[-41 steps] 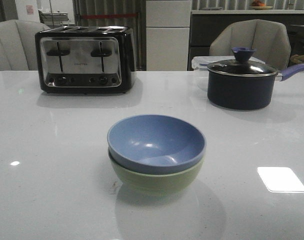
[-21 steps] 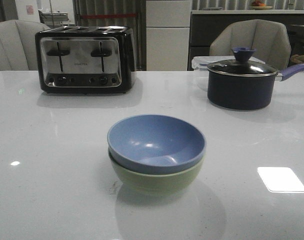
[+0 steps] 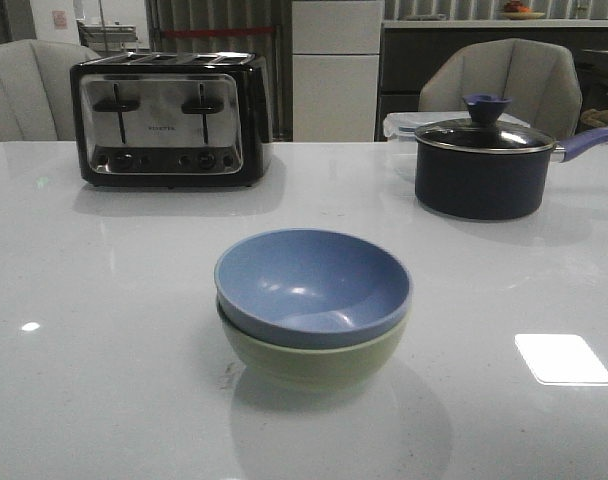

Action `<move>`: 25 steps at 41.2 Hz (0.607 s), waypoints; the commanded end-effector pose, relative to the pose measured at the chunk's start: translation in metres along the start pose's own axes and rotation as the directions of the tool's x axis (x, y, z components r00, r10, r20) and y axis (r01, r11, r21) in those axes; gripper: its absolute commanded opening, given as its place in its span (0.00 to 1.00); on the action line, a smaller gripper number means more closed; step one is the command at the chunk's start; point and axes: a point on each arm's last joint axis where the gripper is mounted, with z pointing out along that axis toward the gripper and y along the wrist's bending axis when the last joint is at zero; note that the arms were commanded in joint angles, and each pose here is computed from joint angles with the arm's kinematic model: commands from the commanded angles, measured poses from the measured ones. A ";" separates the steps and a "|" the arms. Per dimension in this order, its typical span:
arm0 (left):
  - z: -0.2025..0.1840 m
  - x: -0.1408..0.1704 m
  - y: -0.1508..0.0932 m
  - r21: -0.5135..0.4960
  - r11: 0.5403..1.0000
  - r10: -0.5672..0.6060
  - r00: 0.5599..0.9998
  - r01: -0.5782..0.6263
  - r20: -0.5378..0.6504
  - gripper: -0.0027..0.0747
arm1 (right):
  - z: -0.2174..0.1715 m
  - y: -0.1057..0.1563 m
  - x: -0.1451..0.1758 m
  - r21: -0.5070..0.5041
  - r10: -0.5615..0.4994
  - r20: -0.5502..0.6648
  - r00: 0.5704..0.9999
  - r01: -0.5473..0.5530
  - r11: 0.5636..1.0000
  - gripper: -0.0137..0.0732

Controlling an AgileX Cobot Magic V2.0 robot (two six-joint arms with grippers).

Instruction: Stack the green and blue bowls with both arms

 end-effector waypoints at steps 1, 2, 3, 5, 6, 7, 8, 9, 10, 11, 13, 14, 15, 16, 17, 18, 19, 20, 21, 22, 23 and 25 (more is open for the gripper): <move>-0.002 -0.008 0.000 -0.006 1.000 -0.003 0.994 0.004 0.109 0.15 | -0.005 -0.001 -0.012 0.015 -0.019 0.085 0.996 0.018 1.000 0.19; -0.002 -0.008 0.001 -0.013 1.000 -0.002 0.994 0.003 0.109 0.15 | -0.005 -0.001 -0.012 0.015 -0.019 0.085 0.996 0.018 1.000 0.19; -0.002 -0.008 0.001 -0.014 1.000 -0.002 0.994 0.003 0.109 0.15 | -0.005 -0.001 -0.012 0.015 -0.019 0.085 0.996 0.018 1.000 0.19; -0.002 -0.008 0.001 -0.023 1.000 0.000 0.994 0.003 0.109 0.15 | -0.005 -0.001 -0.012 0.015 -0.019 0.085 0.996 0.018 1.000 0.19; -0.002 -0.008 0.001 -0.025 1.000 0.000 0.994 0.003 0.109 0.15 | -0.005 -0.001 -0.012 0.015 -0.019 0.085 0.996 0.018 1.000 0.19; -0.002 -0.008 0.001 -0.025 1.000 0.000 0.994 0.003 0.109 0.15 | -0.005 -0.001 -0.012 0.015 -0.019 0.085 0.996 0.018 1.000 0.19; -0.002 -0.008 0.001 -0.025 1.000 0.000 0.994 0.003 0.108 0.15 | -0.005 -0.001 -0.012 0.015 -0.019 0.085 0.996 0.018 1.000 0.19; -0.002 -0.008 0.001 -0.025 1.000 0.000 0.994 0.003 0.108 0.15 | -0.005 -0.001 -0.012 0.015 -0.019 0.085 0.996 0.018 1.000 0.19; -0.002 -0.008 0.001 -0.025 1.000 0.000 0.994 0.003 0.108 0.15 | -0.005 -0.001 -0.012 0.015 -0.019 0.085 0.996 0.018 1.000 0.19; -0.002 -0.008 0.001 -0.025 1.000 0.000 0.994 0.003 0.108 0.15 | -0.005 -0.001 -0.012 0.015 -0.019 0.085 0.996 0.018 1.000 0.19; -0.002 -0.008 0.001 -0.025 1.000 0.000 0.994 0.003 0.108 0.15 | -0.005 -0.001 -0.012 0.015 -0.019 0.085 0.996 0.018 1.000 0.19; -0.002 -0.008 0.001 -0.025 1.000 0.000 0.994 0.003 0.108 0.15 | -0.005 -0.001 -0.012 0.015 -0.019 0.085 0.996 0.018 1.000 0.19; -0.002 -0.008 0.001 -0.025 1.000 0.000 0.994 0.003 0.108 0.15 | -0.005 -0.001 -0.012 0.015 -0.019 0.085 0.996 0.018 1.000 0.19; -0.002 -0.008 0.001 -0.025 1.000 0.000 0.994 0.003 0.108 0.15 | -0.005 -0.001 -0.012 0.015 -0.019 0.085 0.996 0.018 1.000 0.19; -0.002 -0.008 0.001 -0.025 1.000 0.000 0.994 0.003 0.108 0.15 | -0.005 -0.001 -0.012 0.015 -0.019 0.085 0.996 0.018 1.000 0.19; -0.002 -0.008 0.001 -0.025 1.000 0.000 0.994 0.003 0.108 0.15 | -0.005 -0.001 -0.012 0.015 -0.019 0.085 0.996 0.018 1.000 0.19; -0.002 -0.008 0.001 -0.025 1.000 0.000 0.994 0.003 0.108 0.15 | -0.005 -0.001 -0.012 0.015 -0.019 0.085 0.996 0.018 1.000 0.19; -0.002 -0.008 0.001 -0.025 1.000 0.000 0.994 0.003 0.108 0.15 | -0.005 -0.001 -0.012 0.015 -0.019 0.085 0.996 0.018 1.000 0.19; -0.002 -0.008 0.001 -0.025 1.000 0.000 0.994 0.003 0.108 0.15 | -0.005 -0.001 -0.012 0.015 -0.019 0.085 0.996 0.018 1.000 0.19; -0.002 -0.008 0.001 -0.025 1.000 0.000 0.994 0.003 0.108 0.15 | -0.005 -0.001 -0.012 0.015 -0.019 0.085 0.996 0.018 1.000 0.19; -0.002 -0.008 0.001 -0.025 1.000 0.000 0.994 0.003 0.108 0.15 | -0.005 -0.001 -0.012 0.015 -0.019 0.085 0.996 0.018 1.000 0.19; -0.002 -0.008 0.001 -0.025 1.000 0.000 0.994 0.003 0.108 0.15 | -0.005 -0.001 -0.012 0.015 -0.019 0.085 0.996 0.018 1.000 0.19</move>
